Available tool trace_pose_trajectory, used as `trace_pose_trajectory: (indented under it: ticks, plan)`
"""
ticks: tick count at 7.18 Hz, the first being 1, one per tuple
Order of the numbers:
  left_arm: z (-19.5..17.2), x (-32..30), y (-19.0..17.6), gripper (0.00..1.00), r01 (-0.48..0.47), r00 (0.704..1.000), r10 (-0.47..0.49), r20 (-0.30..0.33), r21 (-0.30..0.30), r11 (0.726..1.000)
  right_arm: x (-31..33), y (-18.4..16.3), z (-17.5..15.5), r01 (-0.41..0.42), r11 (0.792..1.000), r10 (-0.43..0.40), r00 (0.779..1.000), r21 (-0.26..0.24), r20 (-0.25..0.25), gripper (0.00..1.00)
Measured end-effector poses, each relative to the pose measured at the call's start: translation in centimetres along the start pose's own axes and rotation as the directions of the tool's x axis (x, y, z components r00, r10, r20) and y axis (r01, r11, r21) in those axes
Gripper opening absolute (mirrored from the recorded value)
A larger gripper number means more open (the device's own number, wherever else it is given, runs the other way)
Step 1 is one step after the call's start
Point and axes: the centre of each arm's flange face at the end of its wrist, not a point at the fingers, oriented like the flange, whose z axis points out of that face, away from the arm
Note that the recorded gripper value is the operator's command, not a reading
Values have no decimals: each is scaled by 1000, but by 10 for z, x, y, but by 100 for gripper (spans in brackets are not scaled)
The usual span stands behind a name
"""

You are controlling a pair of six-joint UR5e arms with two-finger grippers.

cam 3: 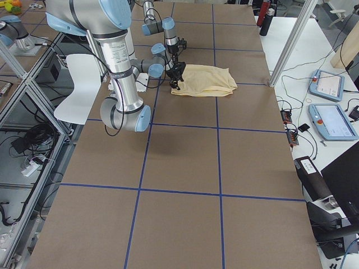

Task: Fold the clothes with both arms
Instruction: 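Move the right gripper to the bundle's near corner beside the left gripper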

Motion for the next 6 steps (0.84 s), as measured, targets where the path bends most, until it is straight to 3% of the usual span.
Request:
trace_pose_trajectory:
  ticks: [1,2,3,6]
  plan:
    - [0,0,1,0,2,1000,-2,0,-1,1000,1,1,4,4,1000,-4,1000,2,-8,46]
    - [0,0,1,0,3,1000,-3,0,-1,1000,-2,1,4,7,1000,-7,1000,2,-7,10]
    - [0,0,1,0,4,1000,-4,0,-1,1000,-8,2,4,7,1000,-7,1000,1,-4,0]
    - [0,0,1,0,4,1000,-4,0,-2,1000,-14,3,3,4,1000,-4,1000,0,2,0]
